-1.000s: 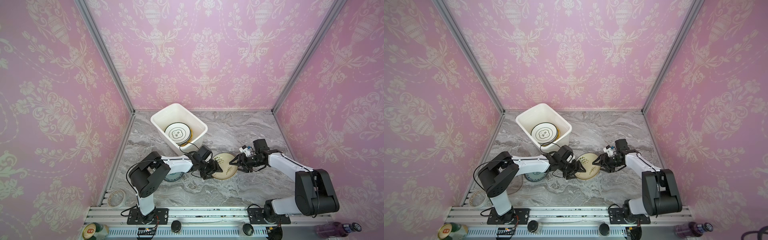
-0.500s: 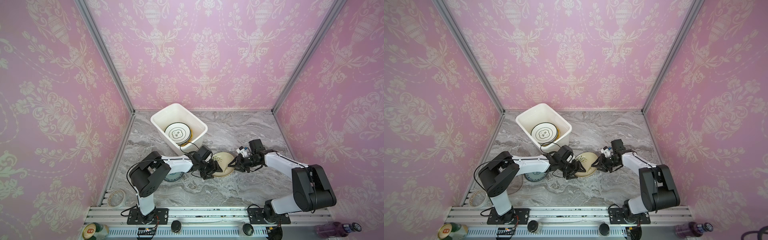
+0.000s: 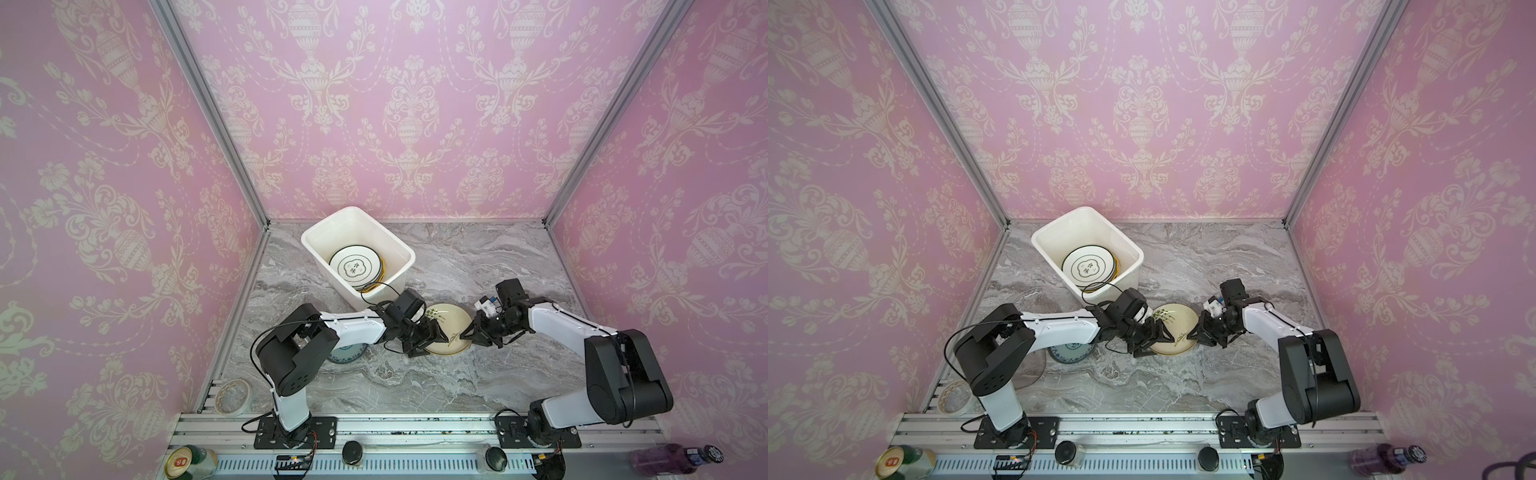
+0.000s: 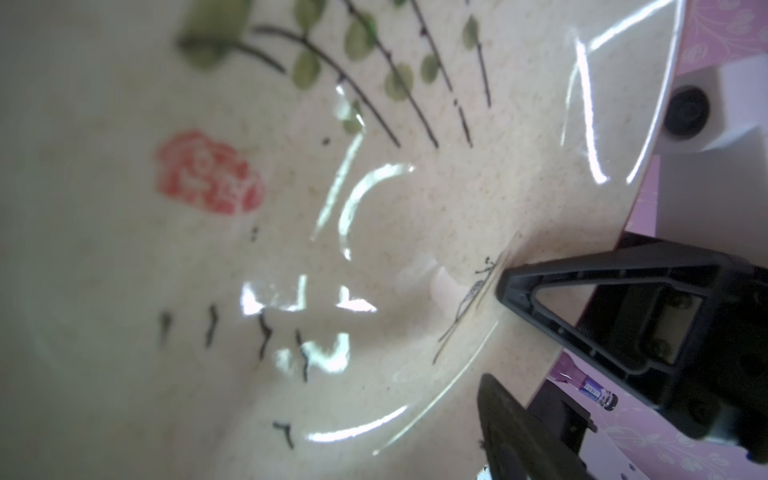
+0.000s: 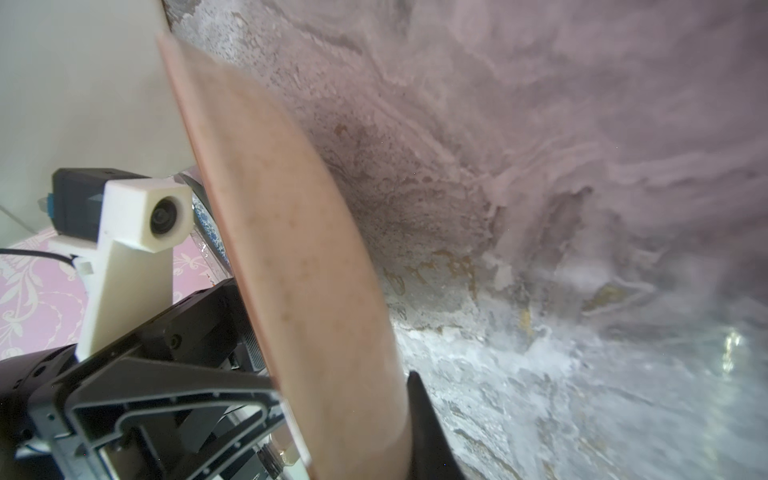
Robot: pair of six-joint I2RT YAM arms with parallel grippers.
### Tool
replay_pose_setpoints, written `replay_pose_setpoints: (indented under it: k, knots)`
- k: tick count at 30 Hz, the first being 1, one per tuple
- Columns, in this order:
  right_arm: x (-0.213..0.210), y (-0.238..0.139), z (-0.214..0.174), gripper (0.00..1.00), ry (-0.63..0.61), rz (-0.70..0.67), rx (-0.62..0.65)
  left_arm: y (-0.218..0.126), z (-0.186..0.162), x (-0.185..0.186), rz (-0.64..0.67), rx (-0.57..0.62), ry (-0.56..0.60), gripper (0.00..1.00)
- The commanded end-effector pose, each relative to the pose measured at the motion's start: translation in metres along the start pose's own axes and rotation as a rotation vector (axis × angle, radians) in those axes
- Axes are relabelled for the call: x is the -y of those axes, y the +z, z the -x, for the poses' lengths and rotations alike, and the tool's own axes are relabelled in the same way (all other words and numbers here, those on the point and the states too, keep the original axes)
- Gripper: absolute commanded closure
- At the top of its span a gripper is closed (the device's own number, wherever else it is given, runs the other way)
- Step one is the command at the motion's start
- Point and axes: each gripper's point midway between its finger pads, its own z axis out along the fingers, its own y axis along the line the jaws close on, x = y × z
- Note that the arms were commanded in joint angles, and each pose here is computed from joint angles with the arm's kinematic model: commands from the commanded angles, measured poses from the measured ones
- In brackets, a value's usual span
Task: Place the plates into the plastic bin on the countertop
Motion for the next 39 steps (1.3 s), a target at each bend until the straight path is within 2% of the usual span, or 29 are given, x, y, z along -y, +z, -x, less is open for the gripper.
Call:
replay_pose_setpoints:
  k: [1,7,16,21,26,28,32,37,39]
  knots:
    - [-0.022,-0.027,0.004,0.96,-0.083,0.001,0.047,-0.036,0.003,0.035,-0.005,0.077,0.147,0.23]
    - [-0.041,-0.066,0.007,0.98,-0.088,-0.011,0.134,-0.083,0.004,0.050,0.072,0.190,0.279,0.20]
    - [-0.081,-0.118,-0.005,0.99,-0.142,0.021,0.221,-0.158,0.009,0.089,0.096,0.384,0.474,0.16]
    - [-0.116,-0.153,-0.008,1.00,-0.198,0.070,0.282,-0.207,0.021,0.104,0.066,0.531,0.483,0.15]
    - [-0.146,-0.178,-0.010,1.00,-0.245,0.093,0.320,-0.265,0.034,0.104,0.112,0.688,0.491,0.15]
    - [-0.160,-0.184,-0.010,1.00,-0.263,0.104,0.327,-0.286,0.037,0.103,0.141,0.741,0.504,0.10]
    - [-0.187,-0.189,-0.010,1.00,-0.305,0.126,0.325,-0.309,0.039,0.098,0.164,0.785,0.510,0.09]
    - [-0.218,-0.190,-0.003,1.00,-0.352,0.141,0.330,-0.333,0.044,0.085,0.161,0.841,0.436,0.10]
    - [-0.229,-0.186,0.001,1.00,-0.331,0.156,0.322,-0.339,0.045,0.084,0.164,0.859,0.429,0.10]
